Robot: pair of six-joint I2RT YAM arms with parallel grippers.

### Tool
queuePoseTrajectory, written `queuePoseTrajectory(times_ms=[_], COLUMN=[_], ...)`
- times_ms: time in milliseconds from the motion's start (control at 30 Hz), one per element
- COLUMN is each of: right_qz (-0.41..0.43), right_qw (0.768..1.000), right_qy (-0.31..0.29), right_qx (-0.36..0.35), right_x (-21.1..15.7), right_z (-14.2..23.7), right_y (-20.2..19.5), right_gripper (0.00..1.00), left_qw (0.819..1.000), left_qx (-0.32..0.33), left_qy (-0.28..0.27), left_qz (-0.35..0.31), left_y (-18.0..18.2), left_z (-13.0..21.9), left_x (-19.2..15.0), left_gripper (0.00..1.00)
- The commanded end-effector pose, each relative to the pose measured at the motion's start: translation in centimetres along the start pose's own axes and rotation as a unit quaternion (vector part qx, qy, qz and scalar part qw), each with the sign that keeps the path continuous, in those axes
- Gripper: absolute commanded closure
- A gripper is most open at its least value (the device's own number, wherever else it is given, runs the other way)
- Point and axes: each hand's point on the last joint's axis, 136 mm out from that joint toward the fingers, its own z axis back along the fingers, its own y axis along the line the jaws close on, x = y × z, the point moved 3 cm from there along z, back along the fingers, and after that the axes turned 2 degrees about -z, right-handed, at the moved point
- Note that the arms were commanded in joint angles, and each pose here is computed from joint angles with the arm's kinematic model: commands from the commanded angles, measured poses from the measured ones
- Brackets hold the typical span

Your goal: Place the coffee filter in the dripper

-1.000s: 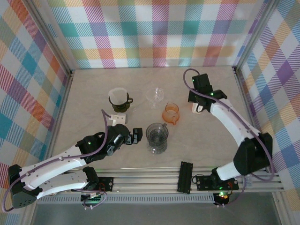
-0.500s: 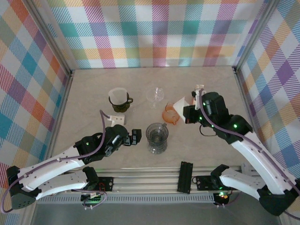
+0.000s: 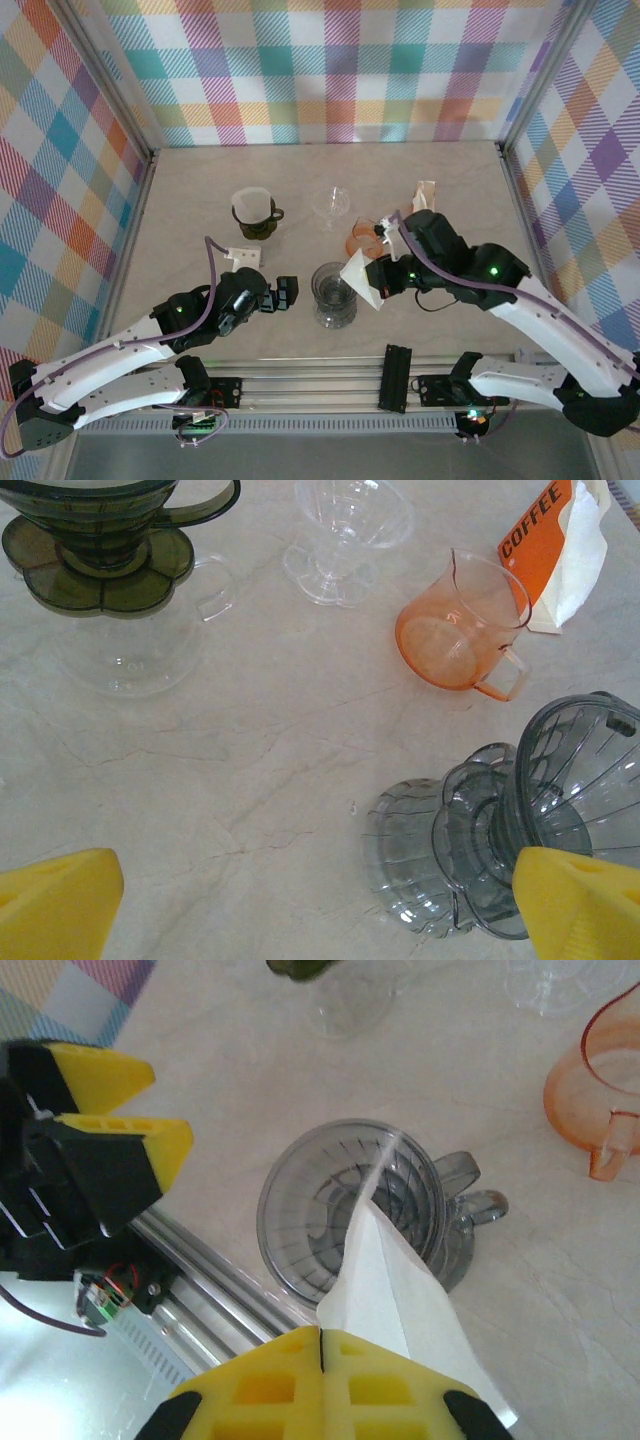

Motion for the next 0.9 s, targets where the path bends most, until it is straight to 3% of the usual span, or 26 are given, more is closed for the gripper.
queuePoseTrajectory(times_ms=[0, 467, 867], right_qz=[0.003, 0.034, 0.050], right_qw=[0.999, 0.987, 0.978], right_qy=[0.028, 0.149, 0.191], right_qx=[-0.031, -0.054, -0.066], right_x=[0.2, 1.8, 2.3], right_z=[-0.3, -4.5, -8.6], right_y=[-0.1, 1.8, 1.9], right_gripper=[1.00, 1.00, 1.00], left_qw=[1.000, 1.000, 1.000], left_qx=[0.004, -0.019, -0.025], left_qy=[0.008, 0.011, 0.012], left_qz=[0.000, -0.005, -0.004], left_y=[0.3, -0.1, -0.2], left_z=[0.1, 0.4, 0.3], left_x=[-0.4, -0.5, -0.7], left_gripper=[0.00, 0.00, 0.00])
